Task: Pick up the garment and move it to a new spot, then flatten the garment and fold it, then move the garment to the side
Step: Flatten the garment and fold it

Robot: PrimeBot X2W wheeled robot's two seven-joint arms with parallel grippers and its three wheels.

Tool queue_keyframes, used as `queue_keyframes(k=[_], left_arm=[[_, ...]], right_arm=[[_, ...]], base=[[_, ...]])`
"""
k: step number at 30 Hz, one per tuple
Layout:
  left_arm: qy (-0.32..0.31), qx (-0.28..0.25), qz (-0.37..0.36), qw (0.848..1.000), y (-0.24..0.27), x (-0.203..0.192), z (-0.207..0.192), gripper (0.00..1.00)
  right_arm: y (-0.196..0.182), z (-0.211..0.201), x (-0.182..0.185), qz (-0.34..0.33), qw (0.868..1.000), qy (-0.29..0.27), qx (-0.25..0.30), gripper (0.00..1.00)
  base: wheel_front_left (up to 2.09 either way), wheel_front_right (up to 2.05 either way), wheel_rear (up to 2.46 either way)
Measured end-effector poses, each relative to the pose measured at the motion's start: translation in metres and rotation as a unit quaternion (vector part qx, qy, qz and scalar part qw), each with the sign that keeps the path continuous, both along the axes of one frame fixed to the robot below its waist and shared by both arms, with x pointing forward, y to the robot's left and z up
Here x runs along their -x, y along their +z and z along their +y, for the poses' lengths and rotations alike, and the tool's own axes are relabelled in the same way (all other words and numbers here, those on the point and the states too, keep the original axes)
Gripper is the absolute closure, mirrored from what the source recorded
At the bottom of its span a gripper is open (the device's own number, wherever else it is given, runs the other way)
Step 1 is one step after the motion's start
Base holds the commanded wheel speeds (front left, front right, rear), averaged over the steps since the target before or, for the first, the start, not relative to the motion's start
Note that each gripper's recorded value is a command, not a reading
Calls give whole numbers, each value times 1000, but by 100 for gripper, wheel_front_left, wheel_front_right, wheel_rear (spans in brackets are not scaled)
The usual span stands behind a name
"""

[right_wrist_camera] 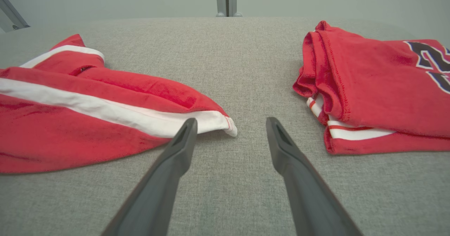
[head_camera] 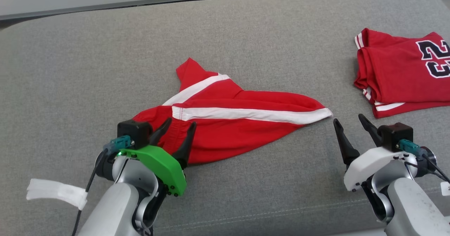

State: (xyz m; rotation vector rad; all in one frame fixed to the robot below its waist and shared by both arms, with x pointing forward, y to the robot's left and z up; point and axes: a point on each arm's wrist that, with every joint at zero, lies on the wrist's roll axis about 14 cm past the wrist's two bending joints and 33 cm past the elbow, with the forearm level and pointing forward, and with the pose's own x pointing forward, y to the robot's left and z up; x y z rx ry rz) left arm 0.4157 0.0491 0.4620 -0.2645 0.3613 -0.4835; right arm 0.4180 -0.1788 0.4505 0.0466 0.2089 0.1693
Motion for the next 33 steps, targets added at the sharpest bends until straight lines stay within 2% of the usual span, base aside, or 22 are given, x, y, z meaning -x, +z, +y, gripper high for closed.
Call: queue_keyframes(k=[7, 18, 19, 20, 21, 22, 24, 33], left_arm=[[3, -14, 56, 998, -28, -24, 5, 0], [0, -20, 86, 996, -55, -41, 10, 0], [0, -19, 87, 996, -56, -42, 10, 7], [1, -19, 86, 996, -56, -44, 10, 20], [0, -19, 85, 996, -57, -45, 10, 40], [-1, -17, 84, 996, -56, -46, 9, 54], [-3, -16, 80, 997, -56, -47, 9, 100], [-14, -13, 45, 999, -36, -46, 3, 100]], right_arm=[[-29, 0, -22, 47, 999, 16, 9, 0], [-63, 6, -45, 91, 995, 34, 17, 0], [-65, 7, -46, 94, 995, 36, 19, 0], [-67, 8, -46, 97, 994, 37, 18, 0], [-69, 8, -47, 100, 994, 38, 18, 19], [-70, 9, -48, 100, 994, 39, 18, 60], [-70, 10, -51, 96, 994, 42, 17, 100], [-65, 9, -50, 80, 996, 37, 2, 100]], base=[[0, 0, 0], [0, 0, 0], [0, 0, 0], [0, 0, 0], [0, 0, 0], [0, 0, 0], [0, 0, 0], [0, 0, 0]])
